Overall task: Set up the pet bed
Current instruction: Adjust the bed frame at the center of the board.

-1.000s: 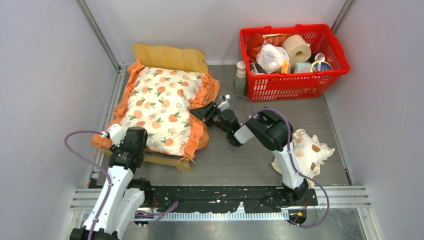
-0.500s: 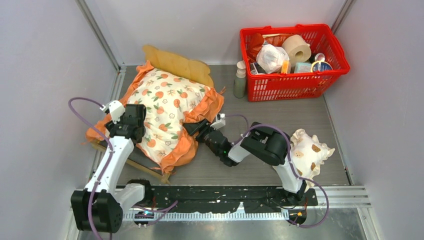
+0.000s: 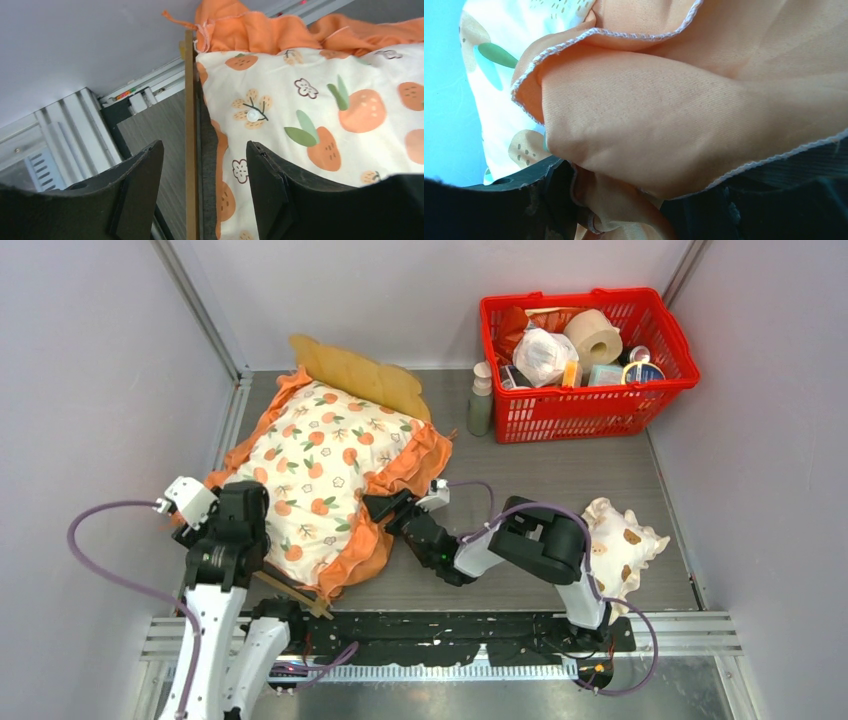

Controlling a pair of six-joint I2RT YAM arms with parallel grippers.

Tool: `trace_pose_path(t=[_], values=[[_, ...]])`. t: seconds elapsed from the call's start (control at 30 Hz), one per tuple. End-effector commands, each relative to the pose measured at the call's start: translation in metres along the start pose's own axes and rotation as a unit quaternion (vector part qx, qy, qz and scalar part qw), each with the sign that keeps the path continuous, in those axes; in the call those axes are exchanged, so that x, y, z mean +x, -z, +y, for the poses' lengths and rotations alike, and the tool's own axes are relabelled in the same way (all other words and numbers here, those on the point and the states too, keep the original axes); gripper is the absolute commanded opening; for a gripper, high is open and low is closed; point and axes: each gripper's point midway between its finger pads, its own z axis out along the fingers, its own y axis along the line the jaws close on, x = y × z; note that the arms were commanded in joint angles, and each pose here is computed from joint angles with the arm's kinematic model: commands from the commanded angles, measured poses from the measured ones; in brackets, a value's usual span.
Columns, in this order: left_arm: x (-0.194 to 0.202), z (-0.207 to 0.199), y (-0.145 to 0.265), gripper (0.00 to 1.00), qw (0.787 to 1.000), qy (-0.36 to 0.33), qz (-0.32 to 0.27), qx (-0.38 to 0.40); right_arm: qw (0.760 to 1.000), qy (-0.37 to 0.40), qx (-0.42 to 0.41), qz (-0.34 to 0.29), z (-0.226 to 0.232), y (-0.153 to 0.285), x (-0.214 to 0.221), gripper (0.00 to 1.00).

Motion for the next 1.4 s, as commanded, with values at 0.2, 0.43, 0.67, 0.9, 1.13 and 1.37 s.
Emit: trace_pose_path(t=[0.2,0.43,0.67,0.9,1.13,1.37], values=[[0.015,-0.015,0.009,0.65,0.997,0.029,0.043,0.06,0.991,0.113,-0.049,0.052,0.069,0.034,-0.024,0.62],[0.025,0.023,0.008,0.67,0.997,0.016,0.065,-0.039,0.969,0.226,0.0,0.104,0.049,0.057,-0.04,0.89],[0.05,0.026,0.001,0.66,0.992,0.056,0.106,-0.045,0.957,0.251,0.036,0.142,0.021,0.061,-0.046,0.9],[0.083,0.0,0.006,0.7,0.981,0.087,0.173,0.026,0.977,0.172,-0.059,0.112,0.033,0.054,-0.036,0.86],[0.095,-0.007,-0.014,0.64,0.981,0.141,0.128,0.041,0.986,0.114,-0.08,0.097,0.039,0.031,-0.02,0.82],[0.061,-0.047,-0.044,0.6,0.985,0.146,0.062,0.062,0.994,0.072,-0.045,0.074,0.037,0.01,-0.011,0.79]])
